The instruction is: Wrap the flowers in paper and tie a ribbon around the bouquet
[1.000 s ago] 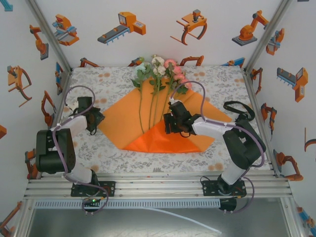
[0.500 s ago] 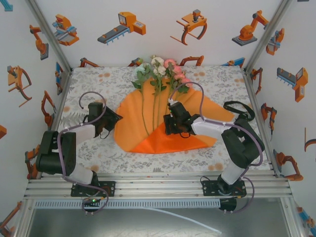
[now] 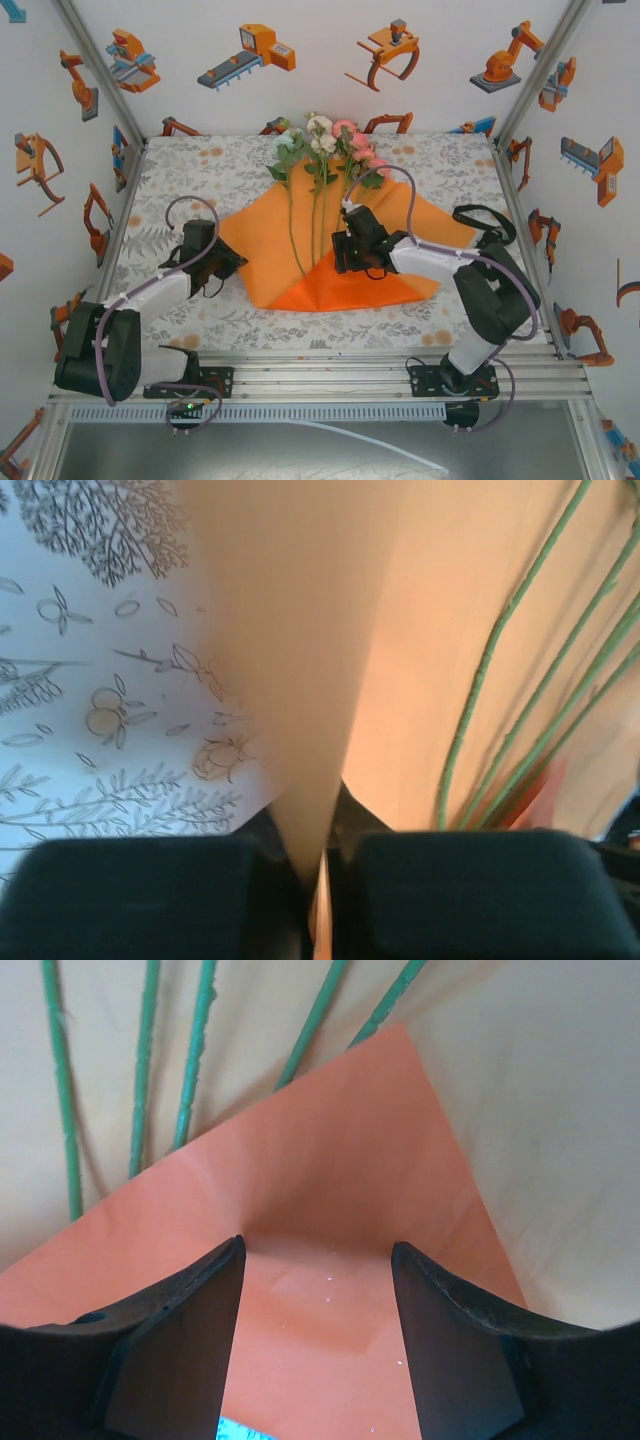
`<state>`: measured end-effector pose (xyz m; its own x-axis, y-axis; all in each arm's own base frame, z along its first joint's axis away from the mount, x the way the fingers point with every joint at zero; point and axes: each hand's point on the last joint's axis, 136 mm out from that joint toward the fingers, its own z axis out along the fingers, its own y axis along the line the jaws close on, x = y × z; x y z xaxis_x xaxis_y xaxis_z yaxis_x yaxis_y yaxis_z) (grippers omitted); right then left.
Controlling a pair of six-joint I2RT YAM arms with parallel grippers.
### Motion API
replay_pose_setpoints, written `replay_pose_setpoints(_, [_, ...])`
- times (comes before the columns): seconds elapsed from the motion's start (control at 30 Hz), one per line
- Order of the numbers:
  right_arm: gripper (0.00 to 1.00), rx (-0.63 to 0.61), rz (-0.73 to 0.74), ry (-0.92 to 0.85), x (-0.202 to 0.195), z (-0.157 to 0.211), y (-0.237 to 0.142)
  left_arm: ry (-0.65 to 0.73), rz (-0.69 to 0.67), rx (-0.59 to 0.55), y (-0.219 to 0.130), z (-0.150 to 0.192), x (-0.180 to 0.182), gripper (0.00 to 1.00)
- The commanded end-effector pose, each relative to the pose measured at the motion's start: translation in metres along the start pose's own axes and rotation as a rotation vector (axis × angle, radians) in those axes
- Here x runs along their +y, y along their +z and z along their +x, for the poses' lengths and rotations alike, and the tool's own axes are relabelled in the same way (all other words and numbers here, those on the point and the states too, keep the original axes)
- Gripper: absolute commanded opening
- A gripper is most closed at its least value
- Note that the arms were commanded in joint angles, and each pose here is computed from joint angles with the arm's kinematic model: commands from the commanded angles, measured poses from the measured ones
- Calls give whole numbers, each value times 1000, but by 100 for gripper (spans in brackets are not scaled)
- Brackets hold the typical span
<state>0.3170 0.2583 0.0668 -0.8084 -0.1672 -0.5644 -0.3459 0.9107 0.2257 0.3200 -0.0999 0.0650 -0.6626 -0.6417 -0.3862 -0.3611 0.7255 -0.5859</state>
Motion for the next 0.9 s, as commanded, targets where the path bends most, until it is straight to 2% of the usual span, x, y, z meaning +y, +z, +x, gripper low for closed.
replay_pose_setpoints(0.0, [58, -74, -71, 32, 21, -11, -35, -7, 47, 24, -14, -1, -20, 0])
replay_pose_setpoints(0.13, [55, -90, -152, -9, 56, 4, -57, -23, 34, 24, -32, -3, -30, 0])
replay_pose_setpoints(0.27, [53, -62, -249, -21, 89, 20, -51, -39, 77, 36, -42, -2, -49, 0])
replay_pose_setpoints(0.43, [52, -53, -198, -48, 85, 23, -30, -71, 151, 71, -53, -4, -87, 0])
replay_pose_setpoints(0.6, [52, -34, -172, -80, 83, 25, -17, -31, 232, 71, -63, -5, -139, 0])
replay_pose_setpoints(0.87, [50, -21, -124, -91, 71, 32, -2, 17, 269, 115, -41, 17, -185, 0])
